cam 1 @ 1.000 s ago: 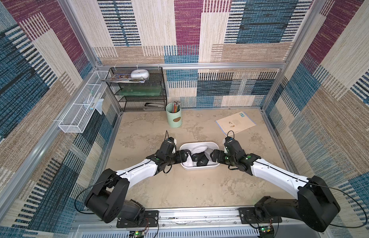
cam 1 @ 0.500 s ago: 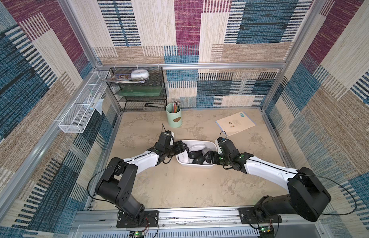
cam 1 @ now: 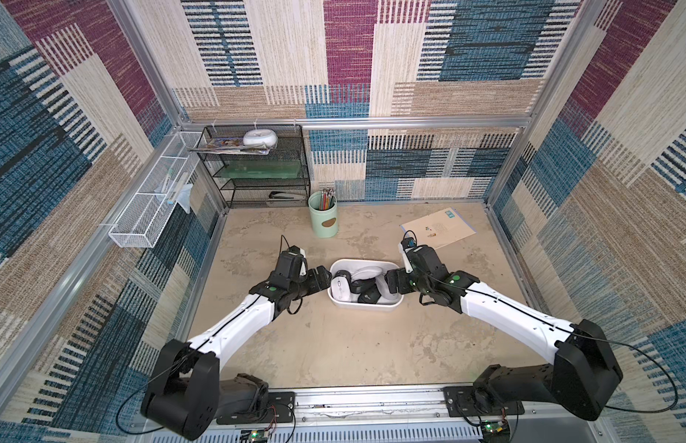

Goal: Take out the mouse from the storage box
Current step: Move the storage box to the center of the board, then pick up the mouse from the storage box.

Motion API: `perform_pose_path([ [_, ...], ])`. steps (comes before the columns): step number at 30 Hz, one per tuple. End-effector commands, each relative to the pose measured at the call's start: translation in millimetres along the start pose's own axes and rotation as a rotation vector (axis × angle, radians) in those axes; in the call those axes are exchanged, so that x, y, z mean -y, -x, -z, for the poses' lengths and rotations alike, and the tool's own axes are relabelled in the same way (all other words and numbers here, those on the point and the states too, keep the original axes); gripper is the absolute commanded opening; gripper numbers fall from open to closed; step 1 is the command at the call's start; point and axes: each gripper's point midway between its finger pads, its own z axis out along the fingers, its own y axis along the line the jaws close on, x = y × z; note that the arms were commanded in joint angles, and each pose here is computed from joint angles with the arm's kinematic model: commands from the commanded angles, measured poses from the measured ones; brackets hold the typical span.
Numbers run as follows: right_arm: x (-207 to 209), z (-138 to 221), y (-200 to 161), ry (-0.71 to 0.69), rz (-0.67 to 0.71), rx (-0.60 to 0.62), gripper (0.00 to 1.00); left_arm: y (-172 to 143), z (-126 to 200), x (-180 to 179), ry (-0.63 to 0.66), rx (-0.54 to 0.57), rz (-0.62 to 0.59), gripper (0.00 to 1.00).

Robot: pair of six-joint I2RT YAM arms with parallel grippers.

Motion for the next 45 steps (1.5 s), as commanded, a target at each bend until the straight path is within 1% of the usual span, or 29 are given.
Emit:
perform_pose_path([
  [1, -12.1, -8.4, 0.3, 0.010, 0.230, -0.019, 0.92, -11.8, 20.7, -19.1, 0.053, 0.045, -0.052, 0.94],
  [5, -24.7, -31.5, 0.8, 0.022, 0.387, -0.057, 0.92, -17.4, 38.1, -30.5, 0.048, 0.138, -0.077, 0.98],
  [7, -30.4, -40.4, -0.7, 0.048, 0.443, -0.069, 0.91, -18.0, 43.3, -32.4, 0.047, 0.162, -0.096, 1.00],
  [13, -50.1, -51.1, -1.7, 0.152, 0.551, -0.071, 0.89, -16.4, 43.7, -30.6, 0.028, 0.189, -0.126, 1.00],
  [17, -55.5, -60.6, -3.6, 0.175, 0.598, -0.098, 0.87, -16.1, 42.9, -28.6, 0.024, 0.181, -0.134, 1.00],
  [25, -51.2, -84.5, -1.8, 0.128, 0.663, -0.139, 0.82, -15.6, 47.4, -30.4, 0.028, 0.201, -0.136, 1.00],
  [30, -48.4, -100.5, -8.4, 0.110, 0.693, -0.186, 0.76, -16.1, 45.7, -30.8, 0.031, 0.192, -0.138, 1.00],
  [32, -48.3, -103.5, -10.3, 0.112, 0.697, -0.197, 0.74, -16.0, 45.6, -30.6, 0.030, 0.193, -0.138, 1.00],
  [35, -47.3, -106.4, -14.6, 0.111, 0.702, -0.216, 0.73, -16.3, 44.1, -30.9, 0.032, 0.188, -0.140, 1.00],
  [42, -51.7, -105.8, -22.3, 0.135, 0.698, -0.245, 0.59, -17.3, 41.8, -31.2, 0.033, 0.179, -0.138, 1.00],
  [45, -50.6, -105.4, -23.0, 0.118, 0.697, -0.245, 0.57, -17.7, 41.9, -31.5, 0.035, 0.177, -0.137, 1.00],
])
